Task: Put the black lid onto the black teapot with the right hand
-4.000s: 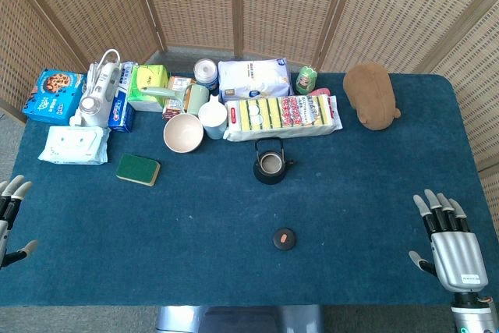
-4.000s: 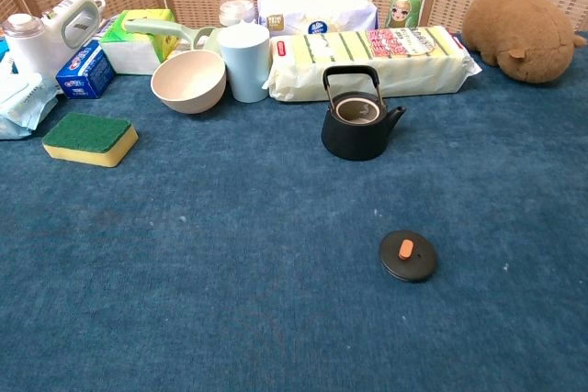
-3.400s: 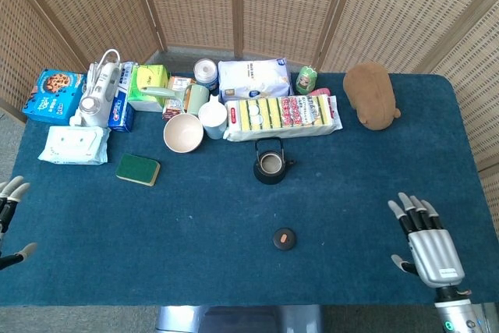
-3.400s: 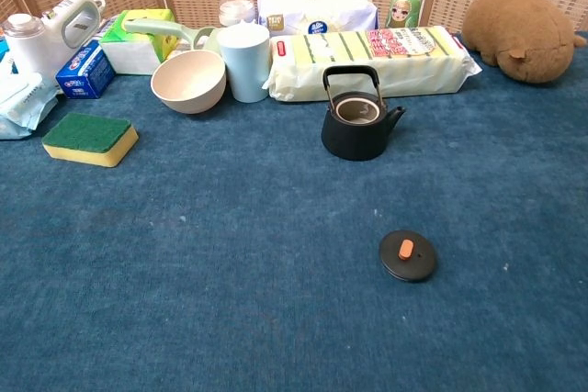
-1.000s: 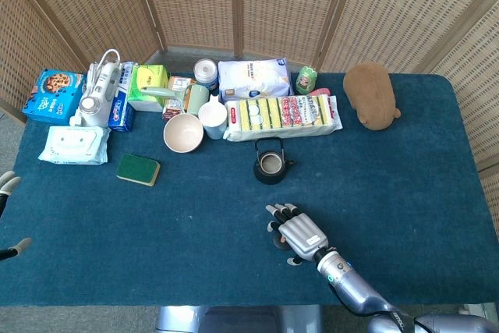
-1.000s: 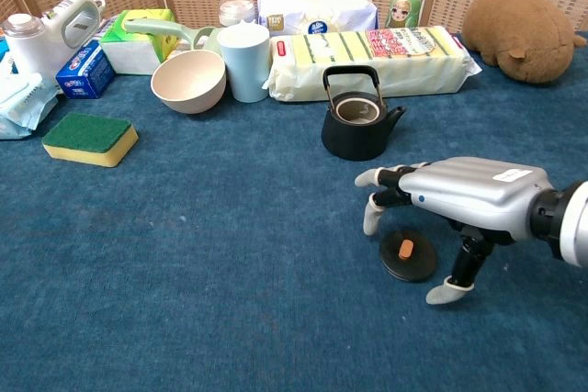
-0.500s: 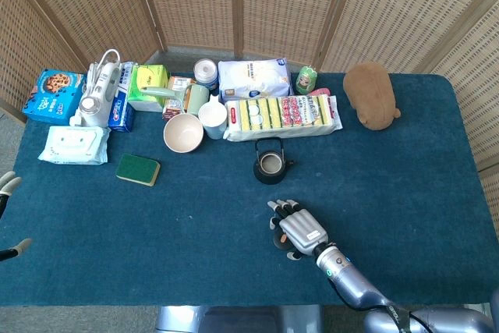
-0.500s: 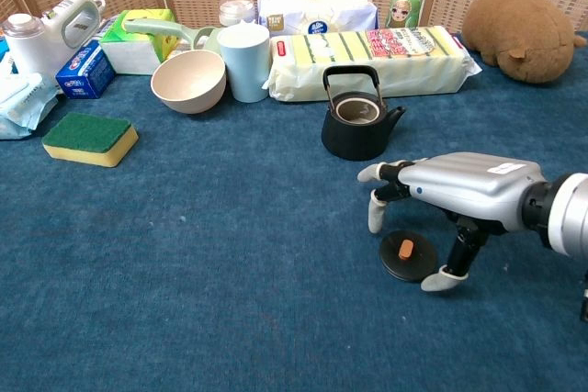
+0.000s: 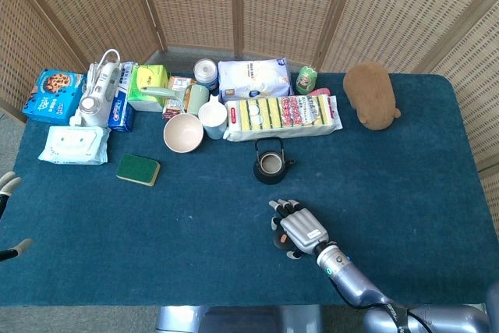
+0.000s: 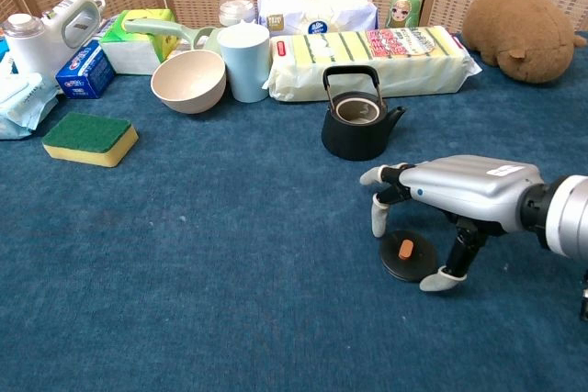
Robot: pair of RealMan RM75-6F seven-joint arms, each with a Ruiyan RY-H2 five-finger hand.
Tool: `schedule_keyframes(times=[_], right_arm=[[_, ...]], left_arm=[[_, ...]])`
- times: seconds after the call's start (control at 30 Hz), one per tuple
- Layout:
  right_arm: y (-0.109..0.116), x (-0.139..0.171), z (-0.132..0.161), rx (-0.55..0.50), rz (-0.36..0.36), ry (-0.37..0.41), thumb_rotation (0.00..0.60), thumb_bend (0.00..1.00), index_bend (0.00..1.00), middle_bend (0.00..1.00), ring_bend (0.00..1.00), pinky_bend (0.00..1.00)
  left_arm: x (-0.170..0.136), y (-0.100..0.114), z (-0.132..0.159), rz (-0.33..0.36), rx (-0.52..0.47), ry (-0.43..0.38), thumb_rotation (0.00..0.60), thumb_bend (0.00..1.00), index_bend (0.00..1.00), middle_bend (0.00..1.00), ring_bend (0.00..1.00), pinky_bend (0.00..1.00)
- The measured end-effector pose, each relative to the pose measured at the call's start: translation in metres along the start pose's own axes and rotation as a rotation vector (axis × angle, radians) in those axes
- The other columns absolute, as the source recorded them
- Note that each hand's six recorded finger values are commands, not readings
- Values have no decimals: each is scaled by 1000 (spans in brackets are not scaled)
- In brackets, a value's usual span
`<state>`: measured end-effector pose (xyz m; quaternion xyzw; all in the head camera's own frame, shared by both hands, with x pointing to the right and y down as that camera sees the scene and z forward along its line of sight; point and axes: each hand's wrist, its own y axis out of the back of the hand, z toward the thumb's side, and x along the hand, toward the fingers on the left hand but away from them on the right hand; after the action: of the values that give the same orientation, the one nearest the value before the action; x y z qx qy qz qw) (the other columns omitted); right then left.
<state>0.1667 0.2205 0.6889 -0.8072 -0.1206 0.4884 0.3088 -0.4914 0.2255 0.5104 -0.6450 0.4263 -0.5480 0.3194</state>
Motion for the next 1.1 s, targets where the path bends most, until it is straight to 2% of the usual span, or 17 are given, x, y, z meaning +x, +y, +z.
schedule_keyframes(times=[0.6, 0.83, 1.1], right_arm=[[-1, -2, 1, -14, -9, 3, 600, 280, 402, 75, 56, 134], [21, 3, 15, -12, -51, 34, 600, 285, 404, 76, 57, 138], [52, -4, 20, -22, -81, 14, 600, 293, 412, 80, 60, 165]], left_arm=[[0, 0, -1, -3, -6, 3, 600, 142, 0, 0, 0, 47], [1, 1, -2, -4, -8, 5, 600, 142, 0, 0, 0, 48], [0, -1, -3, -13, -12, 8, 600, 141, 0, 0, 0, 48]])
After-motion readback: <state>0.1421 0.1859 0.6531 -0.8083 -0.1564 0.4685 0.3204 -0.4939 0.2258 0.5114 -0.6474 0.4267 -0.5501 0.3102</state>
